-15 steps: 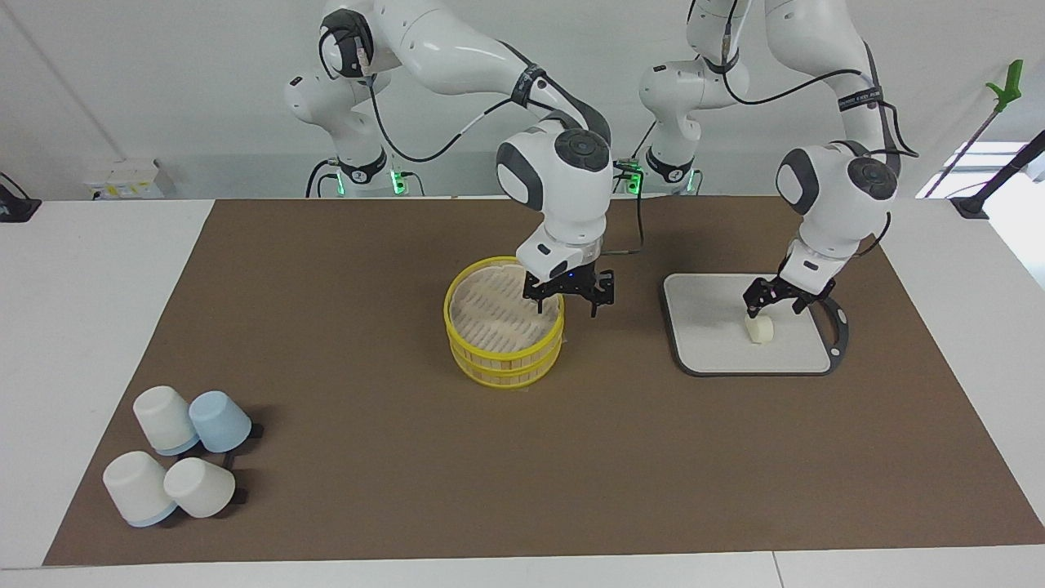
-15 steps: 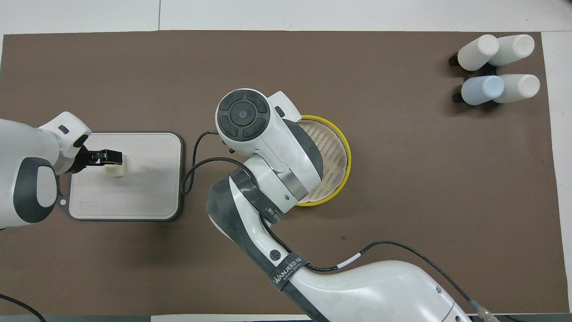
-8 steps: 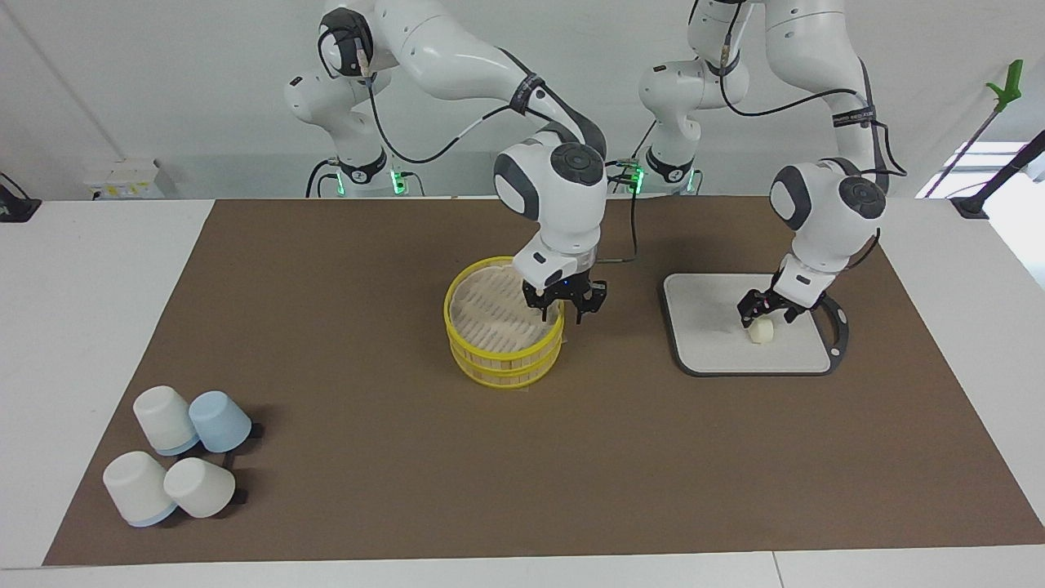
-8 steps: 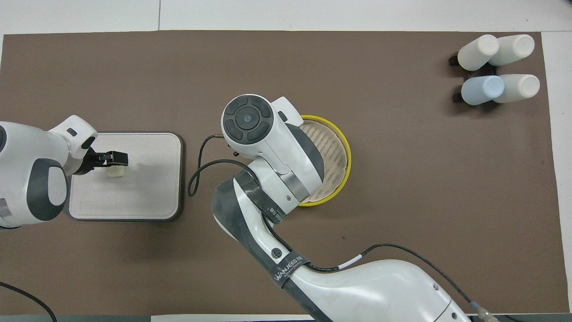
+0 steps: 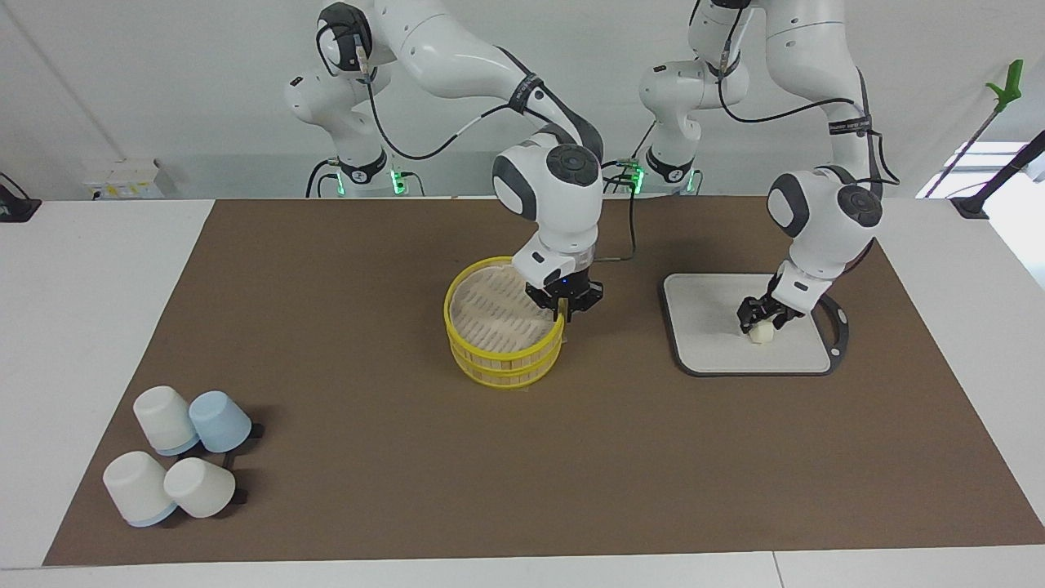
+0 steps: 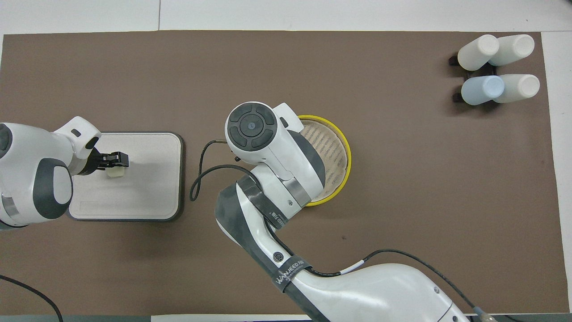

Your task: Place bun in steamer

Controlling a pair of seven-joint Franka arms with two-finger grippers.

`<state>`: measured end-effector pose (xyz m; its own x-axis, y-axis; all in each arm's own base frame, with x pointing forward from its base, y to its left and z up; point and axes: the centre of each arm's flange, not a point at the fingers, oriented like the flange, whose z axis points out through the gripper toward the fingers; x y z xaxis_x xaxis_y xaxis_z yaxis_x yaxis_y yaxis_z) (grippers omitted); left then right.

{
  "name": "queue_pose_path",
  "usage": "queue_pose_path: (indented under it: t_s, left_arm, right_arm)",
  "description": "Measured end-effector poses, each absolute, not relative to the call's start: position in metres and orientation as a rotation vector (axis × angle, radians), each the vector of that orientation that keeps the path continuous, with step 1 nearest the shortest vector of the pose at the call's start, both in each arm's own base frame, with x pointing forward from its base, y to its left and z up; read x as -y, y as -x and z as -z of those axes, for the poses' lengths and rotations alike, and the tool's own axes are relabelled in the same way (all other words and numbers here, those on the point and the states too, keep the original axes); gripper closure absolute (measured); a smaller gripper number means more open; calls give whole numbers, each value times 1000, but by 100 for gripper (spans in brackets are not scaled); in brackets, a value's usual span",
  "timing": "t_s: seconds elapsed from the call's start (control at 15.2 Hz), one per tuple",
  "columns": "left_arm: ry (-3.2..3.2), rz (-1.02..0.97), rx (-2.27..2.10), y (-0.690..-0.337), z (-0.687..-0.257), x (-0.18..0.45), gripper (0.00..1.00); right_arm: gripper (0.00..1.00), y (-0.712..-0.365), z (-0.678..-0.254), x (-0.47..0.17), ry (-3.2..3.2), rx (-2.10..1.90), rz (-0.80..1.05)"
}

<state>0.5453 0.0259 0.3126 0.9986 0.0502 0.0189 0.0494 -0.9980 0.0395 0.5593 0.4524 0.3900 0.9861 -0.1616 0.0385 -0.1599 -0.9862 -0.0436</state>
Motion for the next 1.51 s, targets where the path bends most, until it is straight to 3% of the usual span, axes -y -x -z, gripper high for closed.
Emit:
queue_pose_path:
  t_s: [0.2,0.46,0.72,1.05,1.32,1.51]
  left_arm:
    - [-3101,-33,-74,-546,-313,-25,71]
    - [-3101,-50,-71,-550,-320,-24,74]
    - [-3059,-18,-118,-580,-378,8,74]
    - [-3008,5,-398,-598,-483,183,74]
    - [-2959,-33,-472,-561,-483,331,73]
    - [-2938,-54,-460,-534,-460,396,73]
  right_arm:
    - [92,-559,-391,-451,3088,-255,59]
    - [92,-571,-418,-430,3128,-207,-7]
    - [92,-619,-478,-326,3142,-133,-62]
    - [92,-640,-517,-172,3140,62,-260]
    - [92,-638,-519,-102,3121,104,-374]
    - [92,-637,-515,-79,3109,108,-398]
